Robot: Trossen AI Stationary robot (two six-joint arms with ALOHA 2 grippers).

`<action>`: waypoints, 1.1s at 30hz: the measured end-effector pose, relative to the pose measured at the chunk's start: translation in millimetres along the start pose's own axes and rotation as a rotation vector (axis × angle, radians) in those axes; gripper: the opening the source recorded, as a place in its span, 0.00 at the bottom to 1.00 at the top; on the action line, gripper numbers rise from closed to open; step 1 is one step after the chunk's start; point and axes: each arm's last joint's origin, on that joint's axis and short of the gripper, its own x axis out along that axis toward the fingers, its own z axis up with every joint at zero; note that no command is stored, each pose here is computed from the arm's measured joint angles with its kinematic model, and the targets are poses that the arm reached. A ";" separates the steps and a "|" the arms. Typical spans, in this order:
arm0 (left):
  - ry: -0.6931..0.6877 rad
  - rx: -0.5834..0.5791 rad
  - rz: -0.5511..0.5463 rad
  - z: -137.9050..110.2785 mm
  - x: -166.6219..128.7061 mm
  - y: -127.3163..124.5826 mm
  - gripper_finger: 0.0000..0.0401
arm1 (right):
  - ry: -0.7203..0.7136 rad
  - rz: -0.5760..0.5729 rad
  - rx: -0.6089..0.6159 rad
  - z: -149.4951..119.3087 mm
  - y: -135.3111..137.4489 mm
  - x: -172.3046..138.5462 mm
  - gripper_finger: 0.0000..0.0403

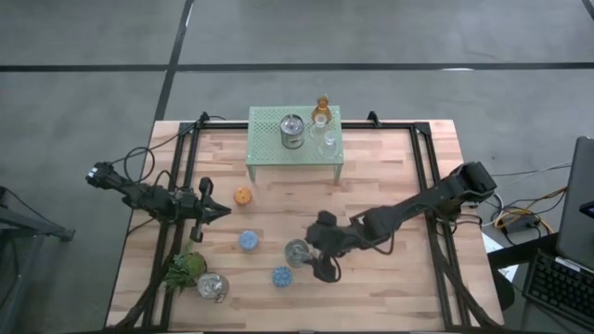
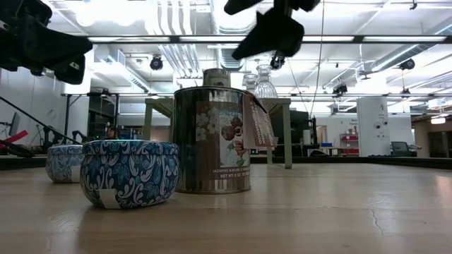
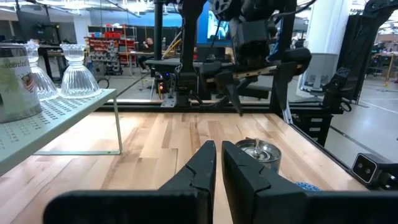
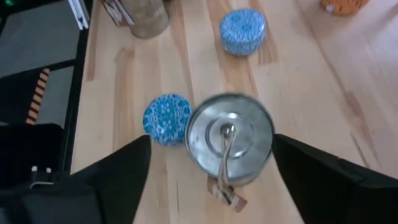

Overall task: Pick & Place candle stick holders
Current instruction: Put the middle scented candle on the shelf

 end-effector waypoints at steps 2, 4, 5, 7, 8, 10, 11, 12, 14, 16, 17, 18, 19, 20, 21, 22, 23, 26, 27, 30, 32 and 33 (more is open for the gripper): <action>0.000 0.000 0.000 0.1 0.0 0.0 0.07 | 0.005 -0.002 -0.003 -4.4 -1.5 2.4 0.87; 0.000 0.000 0.000 0.0 0.0 0.0 0.07 | -0.011 0.012 -0.023 -8.2 -0.5 4.7 0.91; 0.000 0.000 0.000 0.1 0.0 0.0 0.07 | -0.015 0.023 -0.034 -9.9 0.1 5.7 0.91; 0.000 0.000 0.000 0.1 0.0 0.0 0.07 | -0.010 0.047 -0.068 -14.9 2.3 7.0 0.91; 0.000 0.000 0.000 0.0 0.0 0.0 0.07 | -0.012 0.054 -0.082 -17.4 3.6 7.6 0.91; 0.000 0.000 0.000 0.1 0.0 0.0 0.07 | -0.020 0.055 -0.099 -21.1 4.8 8.6 0.91; 0.000 0.000 0.000 0.0 0.0 0.0 0.07 | -0.024 0.051 -0.110 -22.7 5.3 9.0 0.91; 0.000 0.000 0.000 0.1 0.0 0.0 0.07 | -0.024 0.046 -0.121 -24.2 5.1 9.4 0.91; 0.000 0.000 0.000 0.1 0.0 0.0 0.07 | -0.013 0.039 -0.130 -28.6 4.1 10.6 0.91; 0.000 0.000 0.000 0.0 0.0 0.0 0.07 | -0.003 0.033 -0.116 -32.0 2.3 12.1 0.91; 0.000 0.000 0.000 0.1 0.0 0.0 0.07 | 0.001 0.032 -0.110 -33.4 1.7 12.5 0.91; 0.000 0.000 0.000 0.1 0.0 0.0 0.07 | 0.002 0.032 -0.105 -34.3 1.4 12.9 0.91; 0.000 0.000 0.000 0.1 0.0 0.0 0.07 | 0.001 0.033 -0.104 -35.0 1.2 13.2 0.91; 0.000 0.000 0.000 0.1 0.0 0.0 0.07 | 0.001 0.033 -0.104 -35.9 0.9 13.6 0.91; 0.000 0.000 0.000 0.1 0.0 0.0 0.07 | 0.000 0.033 -0.104 -36.4 0.5 14.0 0.91; 0.000 0.000 0.000 0.0 0.0 0.0 0.07 | -0.003 0.034 -0.106 -36.6 0.3 14.3 0.91; 0.000 0.000 0.000 0.1 0.0 0.0 0.07 | -0.006 0.034 -0.107 -36.9 0.1 14.5 0.91; 0.000 0.000 0.000 0.1 0.0 0.0 0.07 | -0.025 0.021 -0.105 -38.1 -1.3 15.8 0.91; 0.000 0.000 0.001 0.0 0.0 0.1 0.07 | -0.024 0.017 -0.105 -39.0 -1.8 16.0 0.91; 0.000 0.000 0.000 0.0 0.0 0.0 0.07 | -0.029 0.017 -0.092 -41.7 -3.3 17.5 0.91; 0.000 0.000 0.000 0.1 0.0 0.0 0.07 | -0.037 0.025 -0.090 -44.2 -3.4 18.5 0.91; 0.000 0.000 0.001 0.1 0.0 0.0 0.07 | -0.044 0.030 -0.090 -45.3 -3.2 18.9 0.91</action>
